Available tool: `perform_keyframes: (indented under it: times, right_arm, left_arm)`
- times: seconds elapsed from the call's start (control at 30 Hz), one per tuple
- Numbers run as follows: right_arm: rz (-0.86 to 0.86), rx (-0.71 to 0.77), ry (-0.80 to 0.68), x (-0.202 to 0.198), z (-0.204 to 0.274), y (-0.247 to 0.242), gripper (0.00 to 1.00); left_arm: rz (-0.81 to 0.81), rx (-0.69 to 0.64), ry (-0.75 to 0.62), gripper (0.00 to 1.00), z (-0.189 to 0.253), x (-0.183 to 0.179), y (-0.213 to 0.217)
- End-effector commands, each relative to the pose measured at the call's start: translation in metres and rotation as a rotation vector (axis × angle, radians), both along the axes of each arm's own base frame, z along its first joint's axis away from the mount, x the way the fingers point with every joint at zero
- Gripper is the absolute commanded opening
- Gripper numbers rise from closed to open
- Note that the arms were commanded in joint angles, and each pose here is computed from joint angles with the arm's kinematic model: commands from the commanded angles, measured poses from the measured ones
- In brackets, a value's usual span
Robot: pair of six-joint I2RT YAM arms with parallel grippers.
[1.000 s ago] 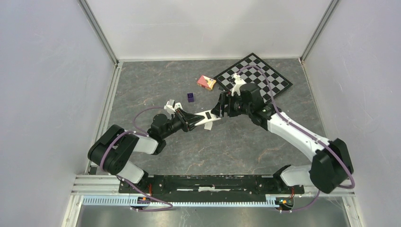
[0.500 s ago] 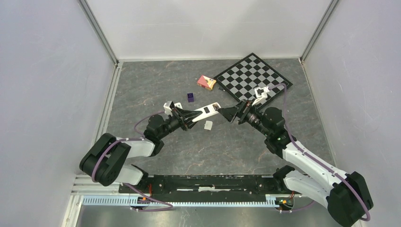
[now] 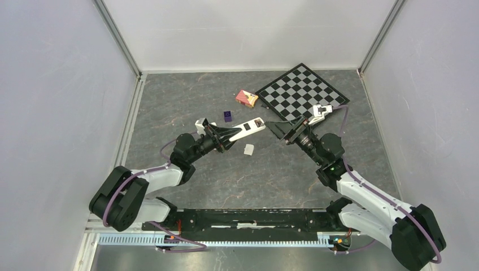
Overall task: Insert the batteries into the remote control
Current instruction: Load the battery into the remote control.
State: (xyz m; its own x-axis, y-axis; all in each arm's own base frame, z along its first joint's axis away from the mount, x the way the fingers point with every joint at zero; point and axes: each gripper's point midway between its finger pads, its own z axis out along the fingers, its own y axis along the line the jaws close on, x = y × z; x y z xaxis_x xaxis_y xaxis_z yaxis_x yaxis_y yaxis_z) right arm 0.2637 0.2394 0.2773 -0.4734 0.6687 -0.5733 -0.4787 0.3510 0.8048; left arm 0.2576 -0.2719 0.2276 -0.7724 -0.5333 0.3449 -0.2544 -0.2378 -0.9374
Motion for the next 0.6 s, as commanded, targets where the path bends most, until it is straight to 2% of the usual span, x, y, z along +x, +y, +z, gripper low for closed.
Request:
perform_keyframes:
  times: [0.0, 0.27, 0.57]
  right_arm:
    - [-0.031, 0.073, 0.038, 0.006, 0.000, -0.004, 0.80]
    - [0.032, 0.142, 0.046, 0.008, 0.004, 0.009, 0.76]
    - [0.023, 0.136, 0.087, 0.016, -0.004, 0.012, 0.65]
  left_arm:
    - [-0.014, -0.031, -0.067, 0.02, 0.028, -0.002, -0.002]
    - [-0.010, -0.026, -0.074, 0.02, 0.026, -0.002, -0.003]
    - [-0.010, -0.025, -0.086, 0.02, 0.030, -0.001, -0.004]
